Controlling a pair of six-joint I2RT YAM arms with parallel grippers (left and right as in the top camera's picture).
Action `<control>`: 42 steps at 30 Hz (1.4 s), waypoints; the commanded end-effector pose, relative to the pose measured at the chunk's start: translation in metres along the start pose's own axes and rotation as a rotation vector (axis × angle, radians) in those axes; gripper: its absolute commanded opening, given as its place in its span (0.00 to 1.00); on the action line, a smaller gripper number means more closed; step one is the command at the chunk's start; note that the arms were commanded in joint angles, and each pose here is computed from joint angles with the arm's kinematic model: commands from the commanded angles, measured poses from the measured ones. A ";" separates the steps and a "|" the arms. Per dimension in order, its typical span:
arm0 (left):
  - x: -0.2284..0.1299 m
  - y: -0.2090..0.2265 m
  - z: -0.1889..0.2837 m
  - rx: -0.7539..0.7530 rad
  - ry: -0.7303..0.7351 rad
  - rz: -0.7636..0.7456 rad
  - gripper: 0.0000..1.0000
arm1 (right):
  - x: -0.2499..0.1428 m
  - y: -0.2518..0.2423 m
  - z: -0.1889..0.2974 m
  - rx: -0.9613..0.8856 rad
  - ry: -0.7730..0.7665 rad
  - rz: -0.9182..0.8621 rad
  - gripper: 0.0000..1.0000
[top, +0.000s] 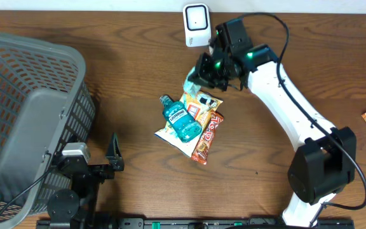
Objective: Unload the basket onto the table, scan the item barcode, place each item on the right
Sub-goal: 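Reach the right gripper to the pile and grasp the green-white wipe pack, then lift the green-white wipe pack off the pile with the right gripper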
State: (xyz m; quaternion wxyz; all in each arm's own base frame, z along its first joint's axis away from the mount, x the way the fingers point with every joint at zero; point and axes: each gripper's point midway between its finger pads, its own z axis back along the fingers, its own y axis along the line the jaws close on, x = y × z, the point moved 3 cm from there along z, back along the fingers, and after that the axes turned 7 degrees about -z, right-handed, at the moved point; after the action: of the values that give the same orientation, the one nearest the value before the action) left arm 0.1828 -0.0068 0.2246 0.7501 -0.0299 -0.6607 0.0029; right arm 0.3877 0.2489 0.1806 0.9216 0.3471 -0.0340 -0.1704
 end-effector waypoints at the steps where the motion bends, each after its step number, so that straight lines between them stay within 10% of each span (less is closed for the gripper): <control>1: 0.005 0.000 0.002 0.004 -0.017 0.004 1.00 | -0.015 -0.021 -0.016 -0.013 0.080 0.018 0.01; 33: 0.005 0.000 0.002 0.004 -0.017 0.004 1.00 | -0.001 -0.174 0.005 -0.305 0.095 0.004 0.01; 39: 0.005 0.000 0.002 0.004 -0.017 0.004 1.00 | 0.006 -0.171 0.024 -0.389 -0.013 0.066 0.44; 42: 0.005 0.000 0.002 0.004 -0.017 0.004 1.00 | 0.011 -0.165 0.039 -0.431 -0.088 0.128 0.49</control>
State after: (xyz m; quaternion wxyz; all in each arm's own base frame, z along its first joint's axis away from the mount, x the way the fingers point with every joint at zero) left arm 0.1828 -0.0068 0.2245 0.7502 -0.0299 -0.6605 0.0029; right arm 0.3394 0.1125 0.0794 0.9727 0.1708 0.0009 -0.1571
